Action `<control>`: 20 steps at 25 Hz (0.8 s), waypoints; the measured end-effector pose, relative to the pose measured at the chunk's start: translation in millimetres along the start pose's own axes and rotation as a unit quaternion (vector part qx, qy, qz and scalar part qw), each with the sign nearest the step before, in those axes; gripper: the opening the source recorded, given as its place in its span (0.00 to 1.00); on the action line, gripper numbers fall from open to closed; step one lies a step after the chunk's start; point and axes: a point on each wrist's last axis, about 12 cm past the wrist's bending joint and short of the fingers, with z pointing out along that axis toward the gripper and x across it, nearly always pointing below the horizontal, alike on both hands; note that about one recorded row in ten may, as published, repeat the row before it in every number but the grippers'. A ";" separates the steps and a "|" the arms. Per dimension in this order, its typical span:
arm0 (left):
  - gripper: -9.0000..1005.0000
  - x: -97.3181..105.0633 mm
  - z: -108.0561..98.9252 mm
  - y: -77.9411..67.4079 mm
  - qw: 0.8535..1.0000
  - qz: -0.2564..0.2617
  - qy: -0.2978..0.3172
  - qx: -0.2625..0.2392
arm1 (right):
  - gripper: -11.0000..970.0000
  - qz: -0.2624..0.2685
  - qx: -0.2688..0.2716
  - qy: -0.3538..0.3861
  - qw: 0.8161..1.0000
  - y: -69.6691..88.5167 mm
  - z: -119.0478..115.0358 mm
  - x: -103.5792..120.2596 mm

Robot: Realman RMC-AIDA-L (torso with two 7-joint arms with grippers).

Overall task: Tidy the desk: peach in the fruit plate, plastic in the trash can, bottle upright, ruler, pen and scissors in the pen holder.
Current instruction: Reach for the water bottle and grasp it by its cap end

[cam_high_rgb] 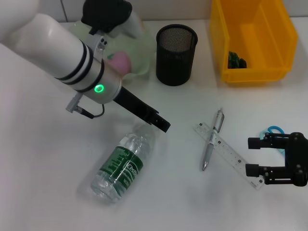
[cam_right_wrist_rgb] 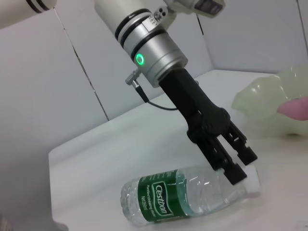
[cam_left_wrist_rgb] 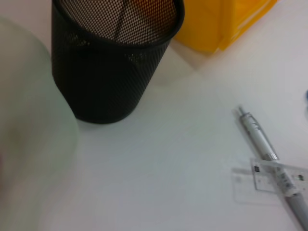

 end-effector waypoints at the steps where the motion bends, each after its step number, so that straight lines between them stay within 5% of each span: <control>1: 0.75 0.3 1.8 -0.8 1.000 0.000 0.001 -0.002 | 0.78 0.000 0.000 -0.001 1.000 0.2 0.5 0.1; 17: 0.74 6.8 17.8 -6.4 1.000 0.017 0.016 -0.018 | 0.77 -0.001 -0.002 -0.004 1.000 -0.6 2.8 -1.4; 20: 0.64 7.3 17.4 -7.1 1.000 0.021 0.013 -0.018 | 0.77 -0.001 0.002 -0.003 1.000 -1.4 2.8 -1.0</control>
